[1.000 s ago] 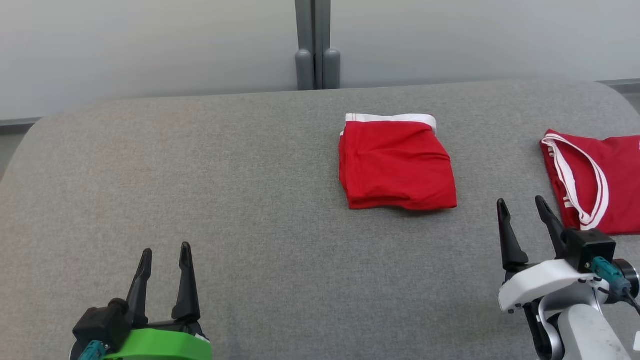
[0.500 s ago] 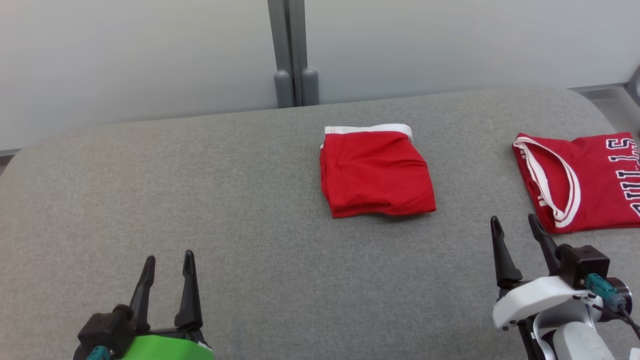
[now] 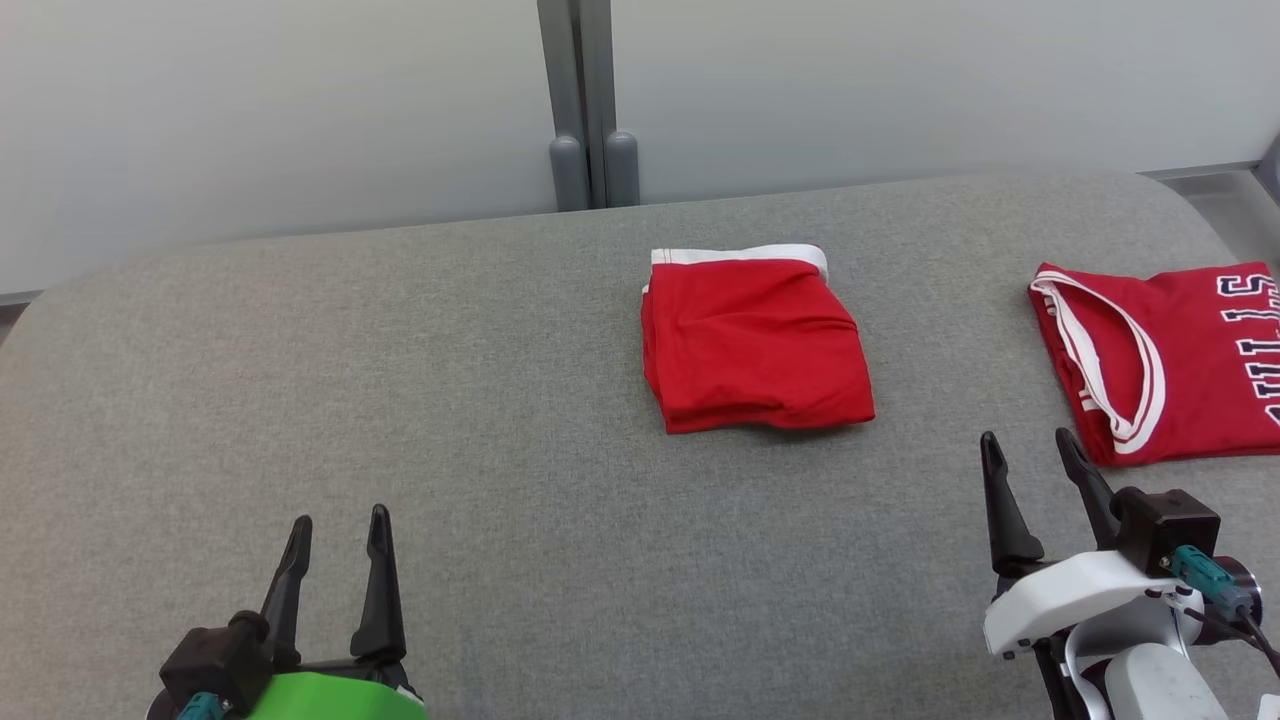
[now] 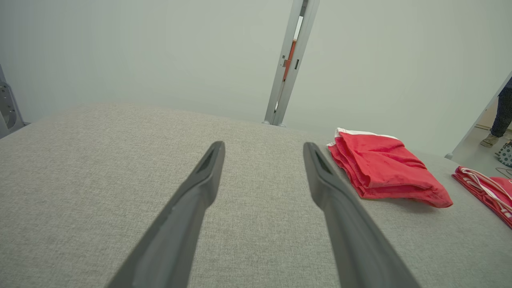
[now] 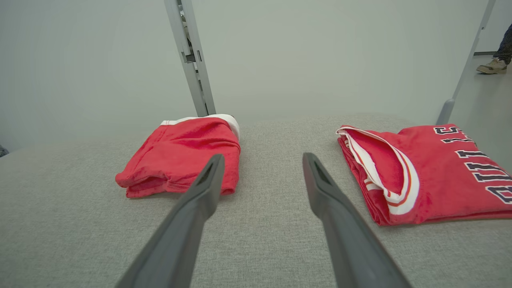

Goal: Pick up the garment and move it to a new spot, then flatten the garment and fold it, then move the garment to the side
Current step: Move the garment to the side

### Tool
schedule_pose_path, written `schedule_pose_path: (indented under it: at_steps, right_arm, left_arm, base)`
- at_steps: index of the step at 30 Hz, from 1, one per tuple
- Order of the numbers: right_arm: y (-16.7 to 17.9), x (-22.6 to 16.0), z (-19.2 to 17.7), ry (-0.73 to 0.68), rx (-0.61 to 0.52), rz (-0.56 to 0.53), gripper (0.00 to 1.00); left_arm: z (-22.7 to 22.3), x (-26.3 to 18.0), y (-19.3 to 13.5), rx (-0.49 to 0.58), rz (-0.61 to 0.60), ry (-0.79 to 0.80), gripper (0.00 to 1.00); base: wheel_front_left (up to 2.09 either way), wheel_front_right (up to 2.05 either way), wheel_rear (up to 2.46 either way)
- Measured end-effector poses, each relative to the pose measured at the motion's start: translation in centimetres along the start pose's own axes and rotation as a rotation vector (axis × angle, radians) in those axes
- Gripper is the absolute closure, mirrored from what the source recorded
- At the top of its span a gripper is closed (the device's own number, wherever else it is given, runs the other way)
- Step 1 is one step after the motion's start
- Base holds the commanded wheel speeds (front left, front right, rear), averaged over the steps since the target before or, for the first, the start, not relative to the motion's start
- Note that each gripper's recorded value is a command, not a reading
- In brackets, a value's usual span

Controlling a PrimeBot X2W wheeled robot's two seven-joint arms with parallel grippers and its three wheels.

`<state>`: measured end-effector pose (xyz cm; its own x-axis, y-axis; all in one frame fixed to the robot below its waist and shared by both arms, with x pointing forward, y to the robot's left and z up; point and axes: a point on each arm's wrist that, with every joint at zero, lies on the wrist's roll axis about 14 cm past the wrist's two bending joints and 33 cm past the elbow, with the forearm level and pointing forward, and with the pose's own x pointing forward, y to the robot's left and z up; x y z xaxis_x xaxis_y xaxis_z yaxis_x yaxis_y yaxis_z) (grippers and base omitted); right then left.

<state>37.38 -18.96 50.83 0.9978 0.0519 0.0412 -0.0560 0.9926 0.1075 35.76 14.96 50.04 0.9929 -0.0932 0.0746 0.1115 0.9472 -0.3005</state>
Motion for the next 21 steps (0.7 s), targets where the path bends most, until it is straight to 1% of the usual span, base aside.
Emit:
schedule_pose_path:
  at_steps: [8, 12, 16, 21]
  right_arm:
    - [0.1, 0.3, -0.2, 0.007, 0.002, 0.004, 0.0]
    - [0.2, 0.8, -0.4, 0.033, -0.004, 0.01, 0.0]
    - [-0.1, 3.1, 0.4, 0.068, -0.041, 0.028, 0.0]
    - [-0.9, 7.2, 0.8, 0.2, -0.106, 0.047, 0.0]
  left_arm:
    - [-0.2, -0.1, 0.3, 0.0, 0.008, 0.005, 0.0]
    - [-0.1, -0.3, 0.6, 0.0, 0.017, 0.003, 0.0]
    - [-0.1, 0.0, 0.7, -0.002, 0.021, 0.004, 0.0]
    - [0.1, 0.9, 0.6, -0.004, 0.016, -0.005, 0.0]
  base:
    - [0.0, 0.0, 0.0]
    - [0.0, 0.0, 0.0]
    - [0.0, 0.0, 0.0]
    - [0.0, 0.0, 0.0]
